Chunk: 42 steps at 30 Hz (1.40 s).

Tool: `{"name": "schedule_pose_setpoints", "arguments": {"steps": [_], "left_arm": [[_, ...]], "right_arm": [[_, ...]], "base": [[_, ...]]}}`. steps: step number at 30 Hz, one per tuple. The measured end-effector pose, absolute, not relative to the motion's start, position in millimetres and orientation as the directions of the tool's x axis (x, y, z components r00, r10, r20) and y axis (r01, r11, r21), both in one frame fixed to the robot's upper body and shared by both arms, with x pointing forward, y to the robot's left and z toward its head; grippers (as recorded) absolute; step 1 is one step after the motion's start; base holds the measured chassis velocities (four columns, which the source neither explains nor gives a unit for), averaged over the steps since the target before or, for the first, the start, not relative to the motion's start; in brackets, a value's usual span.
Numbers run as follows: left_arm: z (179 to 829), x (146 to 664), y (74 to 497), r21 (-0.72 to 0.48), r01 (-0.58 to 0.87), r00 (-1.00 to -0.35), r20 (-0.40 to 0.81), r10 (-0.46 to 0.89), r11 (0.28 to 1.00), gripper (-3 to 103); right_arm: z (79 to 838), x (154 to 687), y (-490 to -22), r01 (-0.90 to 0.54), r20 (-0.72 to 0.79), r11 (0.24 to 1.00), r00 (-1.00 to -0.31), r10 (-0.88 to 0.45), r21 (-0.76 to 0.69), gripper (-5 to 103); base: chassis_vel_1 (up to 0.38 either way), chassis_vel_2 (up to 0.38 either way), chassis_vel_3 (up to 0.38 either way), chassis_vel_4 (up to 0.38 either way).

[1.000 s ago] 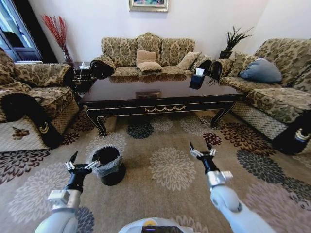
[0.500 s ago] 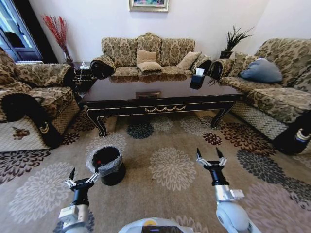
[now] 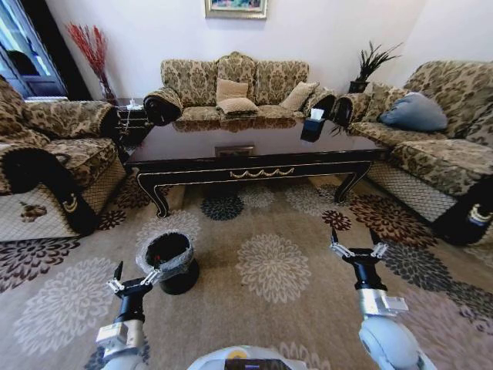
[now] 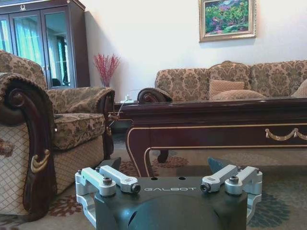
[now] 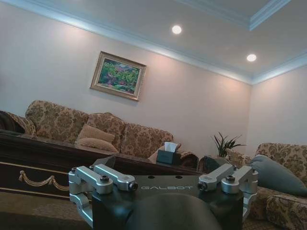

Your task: Move to the front of the table and pick up the trash from the floor, then place it into the trash bin.

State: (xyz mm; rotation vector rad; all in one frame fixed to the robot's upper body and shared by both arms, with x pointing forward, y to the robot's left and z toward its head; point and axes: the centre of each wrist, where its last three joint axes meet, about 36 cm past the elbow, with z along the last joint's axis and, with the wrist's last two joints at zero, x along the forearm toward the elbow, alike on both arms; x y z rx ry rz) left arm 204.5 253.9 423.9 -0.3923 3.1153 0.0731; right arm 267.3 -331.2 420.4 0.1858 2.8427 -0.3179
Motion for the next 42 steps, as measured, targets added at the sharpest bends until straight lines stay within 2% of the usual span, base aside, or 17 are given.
{"name": "schedule_pose_setpoints", "arguments": {"steps": [24,42], "left_arm": [[424.2,204.8,254.1,0.046,-0.246,-0.969,-0.005,-0.246,0.968,100],[424.2,204.8,254.2,0.046,-0.247,-0.969,-0.004,-0.247,0.968,100]], "right_arm": [[419.7,267.8,-330.6,0.154,-0.281,0.969,-0.955,0.095,-0.193,100],[419.4,267.9,-330.5,0.153,-0.280,0.969,-0.955,0.095,-0.192,100]], "base": [[0.016,-0.016,-0.012,0.018],[0.257,-0.265,-0.256,0.260]]}}
